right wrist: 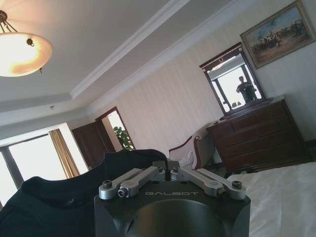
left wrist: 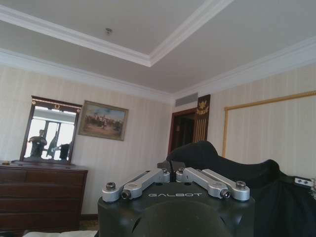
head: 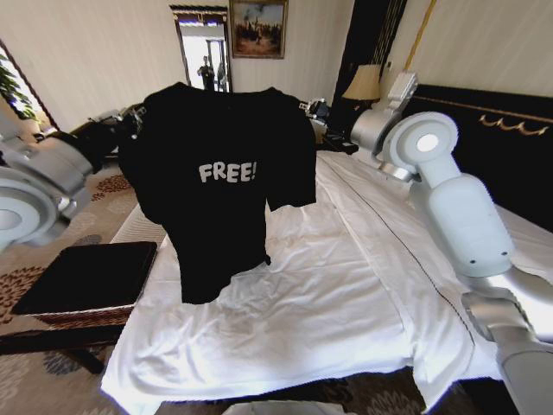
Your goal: Fold the clothes on the bed and place them into the basket.
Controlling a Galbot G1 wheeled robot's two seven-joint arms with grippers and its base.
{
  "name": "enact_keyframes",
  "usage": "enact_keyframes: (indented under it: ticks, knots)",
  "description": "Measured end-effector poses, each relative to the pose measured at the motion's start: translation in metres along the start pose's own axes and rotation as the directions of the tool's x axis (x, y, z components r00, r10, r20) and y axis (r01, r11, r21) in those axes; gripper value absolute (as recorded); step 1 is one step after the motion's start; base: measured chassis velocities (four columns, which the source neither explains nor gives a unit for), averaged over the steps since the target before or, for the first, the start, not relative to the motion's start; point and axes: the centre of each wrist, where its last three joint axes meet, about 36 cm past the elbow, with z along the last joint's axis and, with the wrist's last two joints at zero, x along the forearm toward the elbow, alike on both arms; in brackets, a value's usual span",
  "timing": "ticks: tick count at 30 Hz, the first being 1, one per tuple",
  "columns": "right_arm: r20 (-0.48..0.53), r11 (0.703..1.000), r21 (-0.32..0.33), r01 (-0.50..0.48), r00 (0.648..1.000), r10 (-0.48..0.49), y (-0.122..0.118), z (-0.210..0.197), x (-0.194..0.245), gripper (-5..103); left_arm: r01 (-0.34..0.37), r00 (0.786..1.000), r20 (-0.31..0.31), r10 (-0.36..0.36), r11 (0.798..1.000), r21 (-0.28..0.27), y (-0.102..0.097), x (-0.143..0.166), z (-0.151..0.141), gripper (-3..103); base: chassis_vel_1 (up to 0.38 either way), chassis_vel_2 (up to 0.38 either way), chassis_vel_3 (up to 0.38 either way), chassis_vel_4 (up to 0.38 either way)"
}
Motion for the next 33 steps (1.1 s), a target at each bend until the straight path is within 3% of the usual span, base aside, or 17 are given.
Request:
enact_keyframes:
  ticks: [4,7,9,11,14,16,19,21,26,33]
  knots:
    - [-0.015,1.000,0.003,0.031,0.999,-0.031,0.013,0.011,0.019,1,-0.050,0.999,-0.007,0.050,0.999,-0.010,-0.023,0.017,-0.001,0,0.000,0.000,0.000,0.000]
    - [-0.013,0.997,0.005,0.072,0.997,-0.071,0.031,0.018,0.059,1,-0.093,0.995,-0.027,0.093,0.996,0.010,-0.045,0.033,0.003,0,0.000,0.000,0.000,0.000]
    - [-0.006,0.997,0.007,0.075,0.997,-0.075,0.035,0.017,0.069,1,-0.098,0.995,-0.029,0.099,0.995,0.017,-0.048,0.035,0.003,0,0.000,0.000,0.000,0.000]
    - [0.030,0.998,0.023,0.066,0.997,-0.067,0.049,0.011,0.123,1,-0.136,0.990,-0.037,0.138,0.990,0.040,-0.062,0.044,0.001,0,0.000,0.000,0.000,0.000]
    - [0.022,0.997,0.072,0.025,0.999,-0.027,0.059,0.015,0.158,1,-0.151,0.986,-0.062,0.154,0.987,0.052,-0.073,0.054,-0.003,0,0.000,0.000,0.000,0.000]
    - [-0.004,0.992,0.126,0.019,1.000,-0.019,0.077,0.021,0.183,1,-0.131,0.987,-0.084,0.139,0.987,0.091,-0.076,0.064,-0.016,0,0.000,0.000,0.000,0.000]
    - [-0.021,0.985,0.166,0.042,0.999,-0.039,0.097,0.026,0.199,1,-0.105,0.992,-0.067,0.111,0.990,0.096,-0.080,0.074,-0.034,0,0.000,0.000,0.000,0.000]
    - [-0.019,0.980,0.195,0.043,0.999,-0.040,0.110,0.023,0.210,1,-0.061,0.994,-0.089,0.069,0.995,0.084,-0.085,0.085,-0.053,0,0.000,0.000,0.000,0.000]
    - [-0.005,0.980,0.194,0.037,0.999,-0.037,0.124,0.010,0.221,1,-0.024,0.984,-0.169,0.047,0.990,0.136,-0.091,0.101,-0.075,0,0.000,0.000,0.000,0.000]
    - [-0.031,0.989,0.147,0.034,0.999,-0.030,0.140,-0.005,0.237,1,-0.027,0.977,-0.207,0.057,0.989,0.144,-0.096,0.107,-0.086,0,0.000,0.000,0.000,0.000]
